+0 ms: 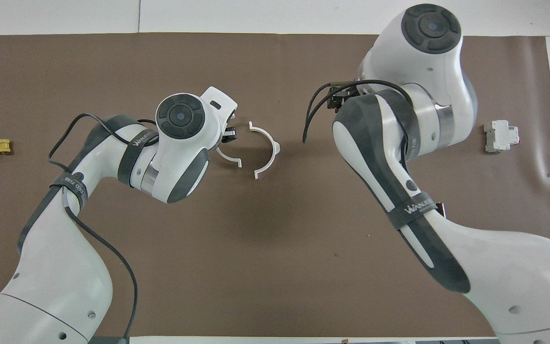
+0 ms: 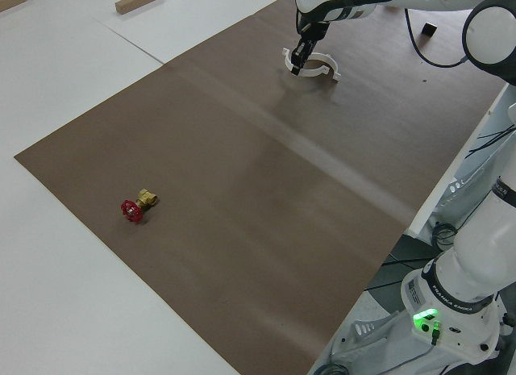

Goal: Assemble drain pipe with both arms
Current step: 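Press the two clamp halves together into a ring with both grippers, then release the right gripper and withdraw it while the left gripper holds the ring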

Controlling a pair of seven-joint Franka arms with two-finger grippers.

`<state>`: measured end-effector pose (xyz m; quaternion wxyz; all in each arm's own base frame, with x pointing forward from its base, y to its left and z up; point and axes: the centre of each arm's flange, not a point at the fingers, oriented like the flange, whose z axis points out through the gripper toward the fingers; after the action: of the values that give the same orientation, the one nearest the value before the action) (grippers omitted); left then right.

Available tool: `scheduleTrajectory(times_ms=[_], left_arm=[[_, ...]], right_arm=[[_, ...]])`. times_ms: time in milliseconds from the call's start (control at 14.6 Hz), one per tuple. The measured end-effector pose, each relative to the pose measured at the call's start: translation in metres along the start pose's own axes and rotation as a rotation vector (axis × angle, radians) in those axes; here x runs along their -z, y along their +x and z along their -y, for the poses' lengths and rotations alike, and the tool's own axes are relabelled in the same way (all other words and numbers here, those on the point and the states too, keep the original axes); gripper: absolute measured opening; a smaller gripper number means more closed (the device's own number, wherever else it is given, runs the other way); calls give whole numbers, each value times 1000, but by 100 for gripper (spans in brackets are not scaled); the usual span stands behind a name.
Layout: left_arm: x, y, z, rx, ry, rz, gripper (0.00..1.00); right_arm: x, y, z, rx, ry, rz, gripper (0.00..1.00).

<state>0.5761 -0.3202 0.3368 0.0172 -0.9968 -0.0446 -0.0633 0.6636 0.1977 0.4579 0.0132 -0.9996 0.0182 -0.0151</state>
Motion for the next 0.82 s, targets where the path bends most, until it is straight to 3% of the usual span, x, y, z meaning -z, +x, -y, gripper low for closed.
scheduleTrajectory(times_ms=[68,205,273,615,820], left_arm=[[-2,-1,-3,-5,-3,-3,20],[-6,-7,-11,-20,-3,0,20],[-9,-10,-14,-28,1,3,20],[-26,-28,-24,-72,28,17,20],[-25,-30,-28,-78,21,9,20]], right_arm=[[16,-2,-20,-16,-3,19,81],[48,-9,-62,-22,-6,58,98],[64,-15,-82,-28,-5,74,100],[158,-65,-154,-43,-21,120,100],[174,-85,-188,-15,-28,135,100]])
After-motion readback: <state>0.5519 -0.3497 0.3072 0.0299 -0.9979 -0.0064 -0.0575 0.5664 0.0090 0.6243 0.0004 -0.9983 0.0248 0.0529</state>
